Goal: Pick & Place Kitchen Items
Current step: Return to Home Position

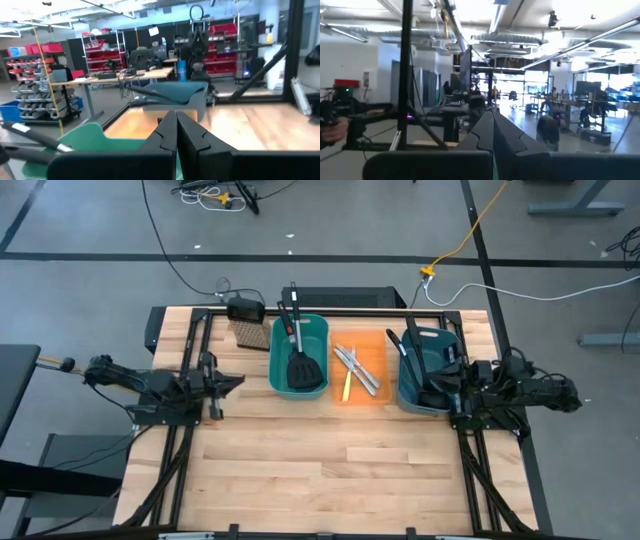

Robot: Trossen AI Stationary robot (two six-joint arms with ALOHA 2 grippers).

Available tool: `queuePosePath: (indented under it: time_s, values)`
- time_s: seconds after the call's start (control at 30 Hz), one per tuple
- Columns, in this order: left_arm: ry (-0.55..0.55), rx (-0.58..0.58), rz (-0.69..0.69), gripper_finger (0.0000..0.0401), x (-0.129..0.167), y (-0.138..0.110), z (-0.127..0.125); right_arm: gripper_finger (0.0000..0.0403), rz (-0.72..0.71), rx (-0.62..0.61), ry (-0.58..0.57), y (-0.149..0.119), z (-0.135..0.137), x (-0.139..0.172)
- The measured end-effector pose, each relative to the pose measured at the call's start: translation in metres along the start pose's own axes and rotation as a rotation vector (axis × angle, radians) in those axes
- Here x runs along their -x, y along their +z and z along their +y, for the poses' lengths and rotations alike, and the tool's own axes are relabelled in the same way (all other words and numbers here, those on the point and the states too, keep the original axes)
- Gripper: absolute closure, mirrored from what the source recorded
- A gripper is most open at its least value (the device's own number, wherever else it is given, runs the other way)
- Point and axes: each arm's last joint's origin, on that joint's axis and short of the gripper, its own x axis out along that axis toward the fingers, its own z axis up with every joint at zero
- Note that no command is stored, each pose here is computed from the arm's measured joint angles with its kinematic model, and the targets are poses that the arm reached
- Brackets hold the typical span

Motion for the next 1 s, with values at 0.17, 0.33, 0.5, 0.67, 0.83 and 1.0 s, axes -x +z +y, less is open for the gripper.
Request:
queuePosePath:
  time_s: [0.17, 0.33, 0.5, 0.67, 0.83, 1.0]
  values:
    - [0.025, -0.021, 0.015, 0.0400, -0.002, -0.014, 0.000, 0.0400, 0.021, 0.031, 0.037, -0.013, 0.001, -0.001]
    - [0.024, -0.020, 0.034, 0.0400, -0.003, -0.020, -0.001, 0.0400, 0.044, 0.011, 0.020, -0.033, 0.000, -0.002]
    - [0.022, -0.030, 0.068, 0.0400, -0.003, -0.030, -0.003, 0.0400, -0.007, 0.022, -0.004, -0.042, -0.001, -0.002]
    - [0.004, -0.008, 0.068, 0.0400, -0.003, -0.030, -0.003, 0.0400, 0.021, 0.023, -0.063, -0.052, -0.005, -0.001]
    - [-0.007, -0.004, 0.068, 0.0400, -0.003, -0.030, -0.004, 0.0400, 0.072, 0.011, -0.091, -0.063, -0.007, 0.000]
    - [-0.049, 0.026, 0.068, 0.0399, -0.003, -0.030, -0.005, 0.0401, 0.135, -0.017, -0.126, -0.069, -0.010, 0.000]
